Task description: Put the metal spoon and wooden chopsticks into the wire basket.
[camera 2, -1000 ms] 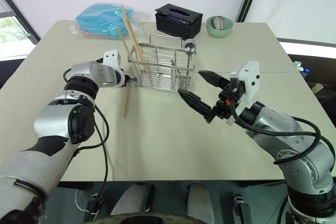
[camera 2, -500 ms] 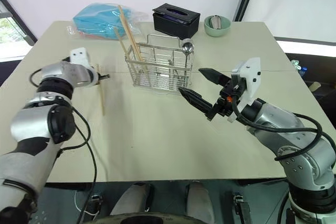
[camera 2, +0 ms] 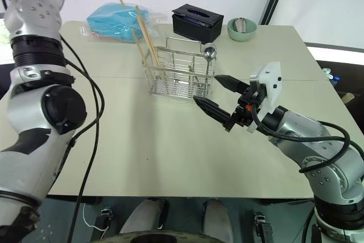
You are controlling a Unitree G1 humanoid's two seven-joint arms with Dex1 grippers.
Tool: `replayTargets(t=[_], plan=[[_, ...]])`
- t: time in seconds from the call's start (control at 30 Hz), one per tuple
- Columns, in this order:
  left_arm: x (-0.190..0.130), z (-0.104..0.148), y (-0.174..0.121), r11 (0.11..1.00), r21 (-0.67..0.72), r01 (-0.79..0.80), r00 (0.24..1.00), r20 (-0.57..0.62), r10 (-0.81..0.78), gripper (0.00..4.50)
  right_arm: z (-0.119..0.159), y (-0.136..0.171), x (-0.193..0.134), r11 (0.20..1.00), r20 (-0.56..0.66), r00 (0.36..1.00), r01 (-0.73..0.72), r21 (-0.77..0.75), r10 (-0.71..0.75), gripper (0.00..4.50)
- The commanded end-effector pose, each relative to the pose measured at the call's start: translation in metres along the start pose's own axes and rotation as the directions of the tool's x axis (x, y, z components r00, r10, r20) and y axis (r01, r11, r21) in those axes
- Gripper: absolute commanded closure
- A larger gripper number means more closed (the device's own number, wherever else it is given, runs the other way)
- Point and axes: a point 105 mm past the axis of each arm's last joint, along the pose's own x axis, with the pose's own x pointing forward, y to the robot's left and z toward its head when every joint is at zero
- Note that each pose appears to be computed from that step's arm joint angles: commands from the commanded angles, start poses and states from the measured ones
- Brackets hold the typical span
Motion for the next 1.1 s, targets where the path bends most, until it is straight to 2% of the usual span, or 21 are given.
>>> replayTargets(t=[0.03, 0.17, 0.27, 0.37, 0.67, 0.77, 0.97, 1.0, 1.1], plan=[[-0.003, -0.017, -0.023, 0.990, 0.062, 0.123, 0.992, -0.045, -0.120, 4.43, 0.013, 0.005, -0.004, 0.999, 0.048, 0.999, 0.015, -0.036, -0.013, 0.00], [-0.010, -0.036, -0.032, 0.981, 0.074, 0.182, 0.980, -0.090, -0.175, 4.43, 0.014, 0.004, -0.008, 0.999, 0.054, 0.998, 0.044, -0.031, -0.042, 0.00], [-0.020, -0.058, -0.044, 0.961, 0.126, 0.247, 0.965, -0.123, -0.232, 4.43, 0.014, 0.003, -0.013, 0.997, 0.057, 0.996, 0.070, -0.028, -0.069, 0.00], [-0.027, -0.069, -0.051, 0.942, 0.187, 0.277, 0.959, -0.120, -0.258, 4.43, 0.016, 0.003, -0.014, 0.996, 0.063, 0.995, 0.082, -0.029, -0.080, 0.00], [-0.041, -0.097, -0.058, 0.939, 0.219, 0.265, 0.963, -0.113, -0.245, 4.43, 0.018, -0.002, -0.017, 0.995, 0.074, 0.992, 0.100, -0.029, -0.098, 0.00], [-0.046, -0.102, -0.056, 0.944, 0.206, 0.256, 0.964, -0.125, -0.234, 3.35, 0.020, -0.005, -0.018, 0.994, 0.076, 0.991, 0.109, -0.030, -0.107, 0.00], [-0.052, -0.102, -0.052, 0.949, 0.201, 0.243, 0.967, -0.126, -0.221, 0.27, 0.021, -0.007, -0.015, 0.994, 0.079, 0.991, 0.108, -0.029, -0.105, 0.00], [-0.053, -0.102, -0.051, 0.950, 0.203, 0.239, 0.968, -0.128, -0.216, 0.09, 0.021, -0.007, -0.014, 0.994, 0.080, 0.991, 0.106, -0.029, -0.103, 0.00], [-0.053, -0.098, -0.047, 0.952, 0.210, 0.223, 0.972, -0.127, -0.200, 0.09, 0.020, -0.007, -0.012, 0.995, 0.079, 0.992, 0.099, -0.028, -0.096, 0.00]])
